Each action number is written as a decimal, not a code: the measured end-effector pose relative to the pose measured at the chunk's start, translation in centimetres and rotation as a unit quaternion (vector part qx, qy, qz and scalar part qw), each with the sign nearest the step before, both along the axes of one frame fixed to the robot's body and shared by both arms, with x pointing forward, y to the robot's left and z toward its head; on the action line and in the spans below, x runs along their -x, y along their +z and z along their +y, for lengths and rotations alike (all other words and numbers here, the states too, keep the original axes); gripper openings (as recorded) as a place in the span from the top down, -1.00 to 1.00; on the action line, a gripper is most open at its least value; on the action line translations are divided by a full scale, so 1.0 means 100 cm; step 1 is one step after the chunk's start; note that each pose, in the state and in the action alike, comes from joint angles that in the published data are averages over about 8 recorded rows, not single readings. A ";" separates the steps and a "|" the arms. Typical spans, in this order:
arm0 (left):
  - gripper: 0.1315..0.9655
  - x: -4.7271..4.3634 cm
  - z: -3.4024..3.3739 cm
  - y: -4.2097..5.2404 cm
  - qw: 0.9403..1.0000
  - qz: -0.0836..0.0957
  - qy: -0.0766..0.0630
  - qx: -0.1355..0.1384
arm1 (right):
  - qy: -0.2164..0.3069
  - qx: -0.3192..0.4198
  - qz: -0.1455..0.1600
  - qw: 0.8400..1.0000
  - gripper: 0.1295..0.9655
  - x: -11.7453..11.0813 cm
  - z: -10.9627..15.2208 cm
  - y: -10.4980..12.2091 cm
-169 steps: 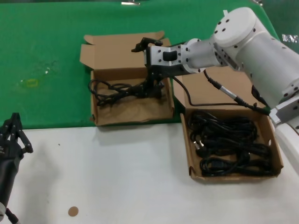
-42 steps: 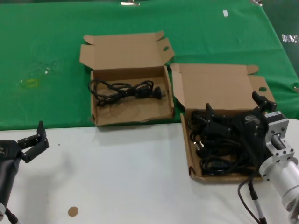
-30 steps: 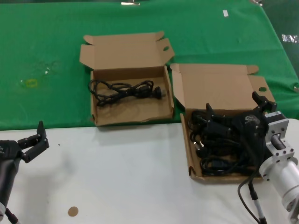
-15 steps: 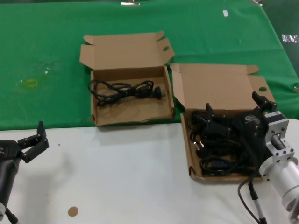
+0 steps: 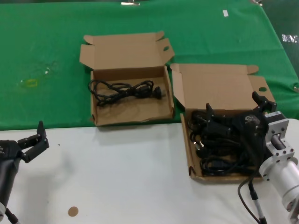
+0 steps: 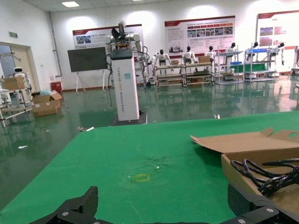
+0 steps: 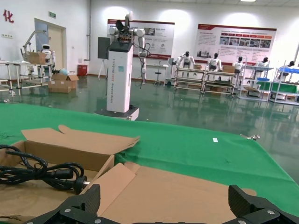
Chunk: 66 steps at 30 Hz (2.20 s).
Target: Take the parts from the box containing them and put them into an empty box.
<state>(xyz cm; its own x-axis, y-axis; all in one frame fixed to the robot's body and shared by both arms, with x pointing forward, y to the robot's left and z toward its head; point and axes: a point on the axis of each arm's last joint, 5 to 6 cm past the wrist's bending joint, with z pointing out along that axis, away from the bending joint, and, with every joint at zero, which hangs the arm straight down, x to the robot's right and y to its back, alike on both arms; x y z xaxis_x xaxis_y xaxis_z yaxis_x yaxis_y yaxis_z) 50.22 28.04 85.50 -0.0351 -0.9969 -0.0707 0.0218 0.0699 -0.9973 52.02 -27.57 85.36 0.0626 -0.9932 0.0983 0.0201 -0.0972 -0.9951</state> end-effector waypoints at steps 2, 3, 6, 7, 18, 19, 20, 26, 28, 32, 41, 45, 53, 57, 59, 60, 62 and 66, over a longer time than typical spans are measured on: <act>-1.00 0.0000 0.0000 0.0000 1.000 0.000 0.000 0.000 | 0.000 0.000 0.000 1.000 -1.00 0.000 0.000 0.000; -1.00 0.0000 0.0000 0.0000 1.000 0.000 0.000 0.000 | 0.000 0.000 0.000 1.000 -1.00 0.000 0.000 0.000; -1.00 0.0000 0.0000 0.0000 1.000 0.000 0.000 0.000 | 0.000 0.000 0.000 1.000 -1.00 0.000 0.000 0.000; -1.00 0.0000 0.0000 0.0000 1.000 0.000 0.000 0.000 | 0.000 0.000 0.000 1.000 -1.00 0.000 0.000 0.000; -1.00 0.0000 0.0000 0.0000 1.000 0.000 0.000 0.000 | 0.000 0.000 0.000 1.000 -1.00 0.000 0.000 0.000; -1.00 0.0000 0.0000 0.0000 1.000 0.000 0.000 0.000 | 0.000 0.000 0.000 1.000 -1.00 0.000 0.000 0.000; -1.00 0.0000 0.0000 0.0000 1.000 0.000 0.000 0.000 | 0.000 0.000 0.000 1.000 -1.00 0.000 0.000 0.000; -1.00 0.0000 0.0000 0.0000 1.000 0.000 0.000 0.000 | 0.000 0.000 0.000 1.000 -1.00 0.000 0.000 0.000; -1.00 0.0000 0.0000 0.0000 1.000 0.000 0.000 0.000 | 0.000 0.000 0.000 1.000 -1.00 0.000 0.000 0.000; -1.00 0.0000 0.0000 0.0000 1.000 0.000 0.000 0.000 | 0.000 0.000 0.000 1.000 -1.00 0.000 0.000 0.000; -1.00 0.0000 0.0000 0.0000 1.000 0.000 0.000 0.000 | 0.000 0.000 0.000 1.000 -1.00 0.000 0.000 0.000; -1.00 0.0000 0.0000 0.0000 1.000 0.000 0.000 0.000 | 0.000 0.000 0.000 1.000 -1.00 0.000 0.000 0.000; -1.00 0.0000 0.0000 0.0000 1.000 0.000 0.000 0.000 | 0.000 0.000 0.000 1.000 -1.00 0.000 0.000 0.000; -1.00 0.0000 0.0000 0.0000 1.000 0.000 0.000 0.000 | 0.000 0.000 0.000 1.000 -1.00 0.000 0.000 0.000; -1.00 0.0000 0.0000 0.0000 1.000 0.000 0.000 0.000 | 0.000 0.000 0.000 1.000 -1.00 0.000 0.000 0.000; -1.00 0.0000 0.0000 0.0000 1.000 0.000 0.000 0.000 | 0.000 0.000 0.000 1.000 -1.00 0.000 0.000 0.000; -1.00 0.0000 0.0000 0.0000 1.000 0.000 0.000 0.000 | 0.000 0.000 0.000 1.000 -1.00 0.000 0.000 0.000; -1.00 0.0000 0.0000 0.0000 1.000 0.000 0.000 0.000 | 0.000 0.000 0.000 1.000 -1.00 0.000 0.000 0.000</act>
<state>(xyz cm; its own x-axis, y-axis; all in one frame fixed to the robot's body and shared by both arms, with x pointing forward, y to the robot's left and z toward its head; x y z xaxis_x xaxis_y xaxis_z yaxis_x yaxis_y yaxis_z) 50.22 28.04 85.50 -0.0351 -0.9969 -0.0706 0.0218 0.0699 -0.9973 52.02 -27.57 85.36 0.0626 -0.9932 0.0983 0.0201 -0.0972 -0.9951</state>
